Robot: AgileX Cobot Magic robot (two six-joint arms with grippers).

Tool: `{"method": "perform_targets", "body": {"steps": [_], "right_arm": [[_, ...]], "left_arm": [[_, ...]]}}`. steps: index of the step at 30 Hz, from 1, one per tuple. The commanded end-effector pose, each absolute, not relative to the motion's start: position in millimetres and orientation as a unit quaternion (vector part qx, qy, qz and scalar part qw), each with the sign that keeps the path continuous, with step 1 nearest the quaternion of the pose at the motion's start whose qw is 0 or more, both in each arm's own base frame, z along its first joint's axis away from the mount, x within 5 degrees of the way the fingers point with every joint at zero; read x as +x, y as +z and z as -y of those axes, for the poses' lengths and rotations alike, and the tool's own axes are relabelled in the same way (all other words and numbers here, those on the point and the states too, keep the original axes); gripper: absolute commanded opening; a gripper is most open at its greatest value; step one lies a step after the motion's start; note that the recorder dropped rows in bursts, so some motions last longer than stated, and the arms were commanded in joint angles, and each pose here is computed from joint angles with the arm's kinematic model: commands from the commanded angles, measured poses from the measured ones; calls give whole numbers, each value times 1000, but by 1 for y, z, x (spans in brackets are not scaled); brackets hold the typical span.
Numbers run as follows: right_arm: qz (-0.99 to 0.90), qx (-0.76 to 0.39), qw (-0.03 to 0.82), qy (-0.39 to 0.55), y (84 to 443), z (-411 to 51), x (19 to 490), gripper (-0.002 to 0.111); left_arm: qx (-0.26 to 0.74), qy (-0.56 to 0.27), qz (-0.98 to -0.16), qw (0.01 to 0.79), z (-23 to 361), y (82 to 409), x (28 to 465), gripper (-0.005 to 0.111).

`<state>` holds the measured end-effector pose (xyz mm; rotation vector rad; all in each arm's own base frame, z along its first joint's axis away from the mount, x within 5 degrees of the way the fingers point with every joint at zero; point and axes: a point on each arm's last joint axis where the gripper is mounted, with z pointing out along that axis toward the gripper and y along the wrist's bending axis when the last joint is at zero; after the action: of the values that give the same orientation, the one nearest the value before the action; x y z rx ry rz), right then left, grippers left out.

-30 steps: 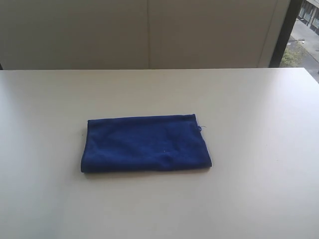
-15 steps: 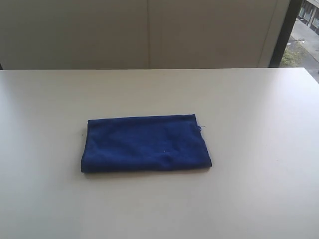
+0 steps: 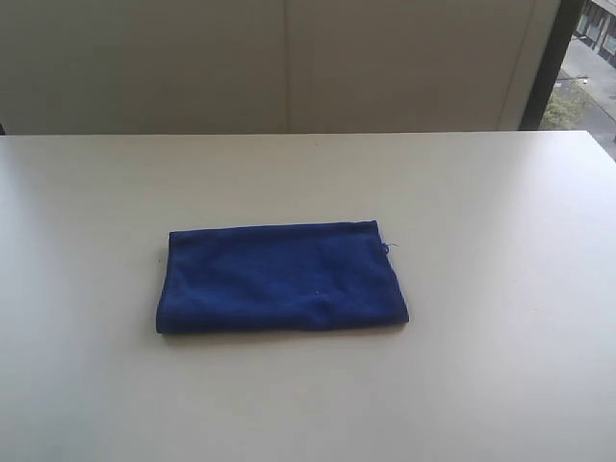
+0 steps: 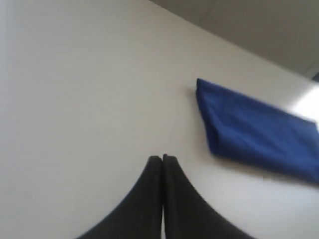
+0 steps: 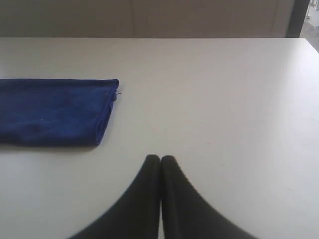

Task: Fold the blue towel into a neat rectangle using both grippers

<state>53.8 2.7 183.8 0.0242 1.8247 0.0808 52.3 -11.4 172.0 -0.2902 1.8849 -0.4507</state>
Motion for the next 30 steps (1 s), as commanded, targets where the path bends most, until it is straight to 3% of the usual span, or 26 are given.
{"method": "perform_targets", "body": {"steps": [1, 5, 12, 30], "right_arm": [[-789, 11, 613, 39, 183, -3, 54, 0], [-789, 12, 613, 40, 183, -3, 54, 0], [-789, 12, 613, 40, 183, -3, 54, 0], [-789, 12, 613, 40, 183, -3, 54, 0]], "left_arm": [[94, -45, -811, 576, 13, 168, 51, 0], [103, -37, -810, 576, 13, 168, 51, 0], [20, -38, -820, 570, 6, 167, 52, 0], [17, -37, -817, 576, 5, 168, 52, 0]]}}
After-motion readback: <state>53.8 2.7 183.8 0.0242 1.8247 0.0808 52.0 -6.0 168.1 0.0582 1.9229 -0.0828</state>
